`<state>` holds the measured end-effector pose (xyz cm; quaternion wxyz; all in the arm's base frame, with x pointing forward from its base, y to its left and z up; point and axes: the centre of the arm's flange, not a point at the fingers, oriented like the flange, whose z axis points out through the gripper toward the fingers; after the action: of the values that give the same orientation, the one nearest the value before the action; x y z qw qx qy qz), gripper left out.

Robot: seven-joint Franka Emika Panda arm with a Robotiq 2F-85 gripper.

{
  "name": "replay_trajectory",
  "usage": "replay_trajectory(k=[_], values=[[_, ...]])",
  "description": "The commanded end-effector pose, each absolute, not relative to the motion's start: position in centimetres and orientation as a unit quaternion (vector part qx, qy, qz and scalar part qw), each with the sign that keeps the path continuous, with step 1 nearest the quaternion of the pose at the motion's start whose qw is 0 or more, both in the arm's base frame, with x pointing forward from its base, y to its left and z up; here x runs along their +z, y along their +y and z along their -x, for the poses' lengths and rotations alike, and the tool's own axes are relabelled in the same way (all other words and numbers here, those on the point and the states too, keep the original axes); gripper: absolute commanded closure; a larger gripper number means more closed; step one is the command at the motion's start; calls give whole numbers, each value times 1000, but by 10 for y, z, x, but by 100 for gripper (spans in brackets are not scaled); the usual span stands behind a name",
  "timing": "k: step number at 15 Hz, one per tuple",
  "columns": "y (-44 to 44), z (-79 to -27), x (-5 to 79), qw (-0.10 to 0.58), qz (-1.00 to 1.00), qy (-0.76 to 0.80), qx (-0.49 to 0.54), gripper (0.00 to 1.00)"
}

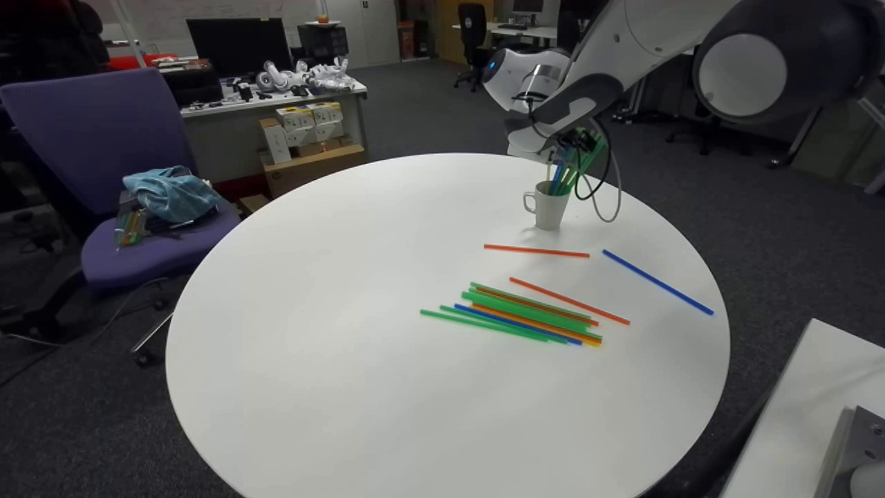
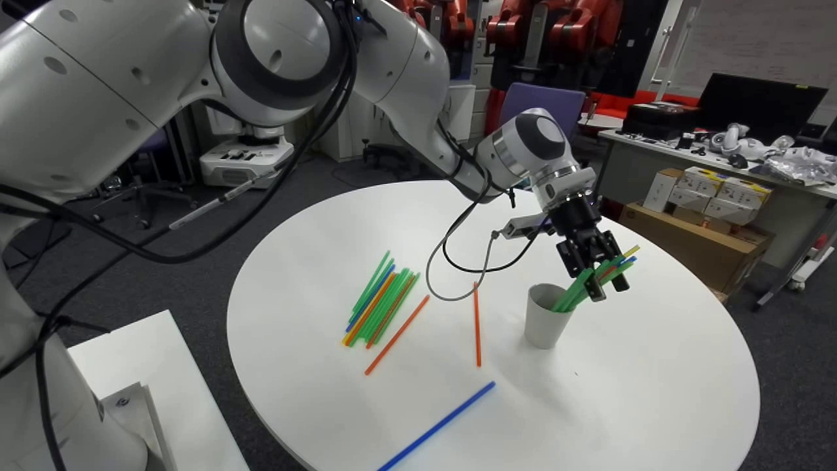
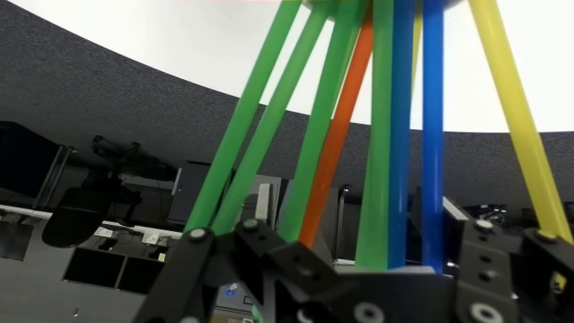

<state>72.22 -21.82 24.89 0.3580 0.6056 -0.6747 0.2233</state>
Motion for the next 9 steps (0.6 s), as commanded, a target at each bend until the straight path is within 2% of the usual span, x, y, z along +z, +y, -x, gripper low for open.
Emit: replay_trajectory(k=[1, 4, 7, 8, 9], values=[[-223, -726, 255, 363, -595, -676, 238, 47], [-222, -726, 255, 363, -595, -676, 239, 73], [-222, -726, 256, 362, -595, -677, 239, 94], [-222, -726, 257, 361, -594, -678, 240, 99], [-222, -727, 259, 359, -593, -679, 242, 100]])
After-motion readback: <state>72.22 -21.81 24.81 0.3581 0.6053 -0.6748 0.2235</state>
